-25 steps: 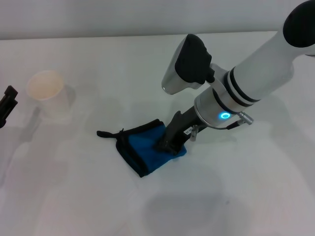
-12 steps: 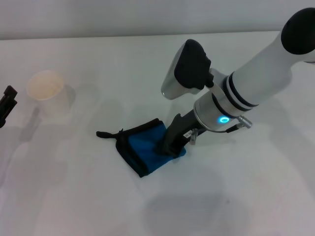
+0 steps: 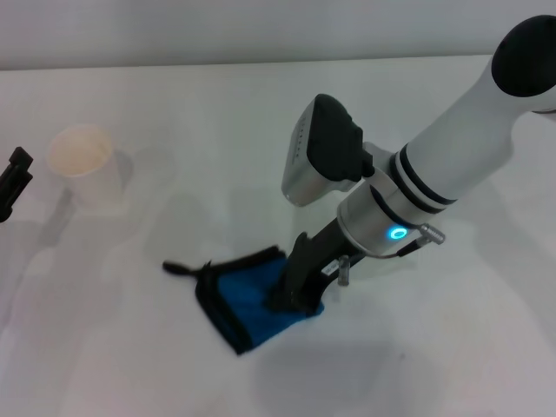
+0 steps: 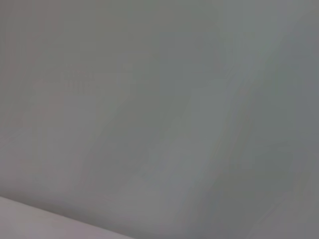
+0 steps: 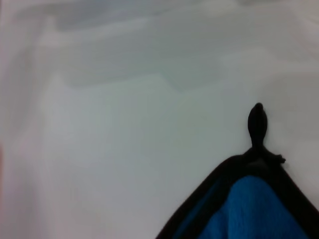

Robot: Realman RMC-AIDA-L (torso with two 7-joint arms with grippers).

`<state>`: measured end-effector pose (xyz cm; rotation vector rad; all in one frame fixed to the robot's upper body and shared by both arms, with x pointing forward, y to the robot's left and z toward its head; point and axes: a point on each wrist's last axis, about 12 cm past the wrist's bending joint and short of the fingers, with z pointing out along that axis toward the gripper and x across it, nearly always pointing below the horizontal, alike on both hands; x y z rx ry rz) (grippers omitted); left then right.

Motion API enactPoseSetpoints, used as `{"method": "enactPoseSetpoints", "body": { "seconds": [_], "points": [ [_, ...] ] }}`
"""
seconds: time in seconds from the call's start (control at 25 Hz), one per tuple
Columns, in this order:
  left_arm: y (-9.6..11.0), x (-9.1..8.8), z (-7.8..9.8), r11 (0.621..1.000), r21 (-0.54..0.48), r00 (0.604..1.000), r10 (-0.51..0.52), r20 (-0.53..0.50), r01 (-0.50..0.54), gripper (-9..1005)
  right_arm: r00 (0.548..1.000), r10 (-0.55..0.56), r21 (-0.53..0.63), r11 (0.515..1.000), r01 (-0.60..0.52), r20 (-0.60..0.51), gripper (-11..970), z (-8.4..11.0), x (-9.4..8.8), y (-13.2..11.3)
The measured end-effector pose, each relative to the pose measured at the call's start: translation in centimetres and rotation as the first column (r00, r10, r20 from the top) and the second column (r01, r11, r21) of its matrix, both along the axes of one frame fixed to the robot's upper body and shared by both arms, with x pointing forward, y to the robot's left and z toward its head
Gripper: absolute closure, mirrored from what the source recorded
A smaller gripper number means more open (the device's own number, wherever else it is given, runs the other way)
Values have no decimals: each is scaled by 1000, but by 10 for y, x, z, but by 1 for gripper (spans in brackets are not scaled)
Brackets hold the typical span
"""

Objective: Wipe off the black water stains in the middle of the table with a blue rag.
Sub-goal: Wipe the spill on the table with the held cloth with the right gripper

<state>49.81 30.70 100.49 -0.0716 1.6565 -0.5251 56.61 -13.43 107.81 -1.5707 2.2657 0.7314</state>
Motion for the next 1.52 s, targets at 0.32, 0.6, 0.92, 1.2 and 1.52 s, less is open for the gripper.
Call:
{"method": "enactPoseSetpoints", "body": {
  "seconds": [0.32, 0.6, 0.92, 1.2, 1.52],
  "points": [
    [-1, 0, 0, 1000, -1, 1000, -2, 1, 2, 136, 988, 134, 22, 991, -132, -82, 894, -2, -21, 8],
    [-1, 0, 0, 1000, 1, 1000, -5, 0, 5, 136, 999, 42, 73, 997, -41, -14, 897, 0, -10, 12],
    [0, -1, -1, 1000, 2, 1000, -2, -4, 2, 137, 995, -63, 76, 995, 57, 78, 899, 0, 8, 2],
    [0, 0, 0, 1000, 3, 1000, -3, -3, 3, 137, 983, -129, 33, 991, 126, 127, 899, 7, 26, -24],
    [1, -1, 0, 1000, 1, 1000, 2, -3, -2, 137, 989, -119, -38, 992, 122, 84, 898, 10, 25, -48]
  ]
}}
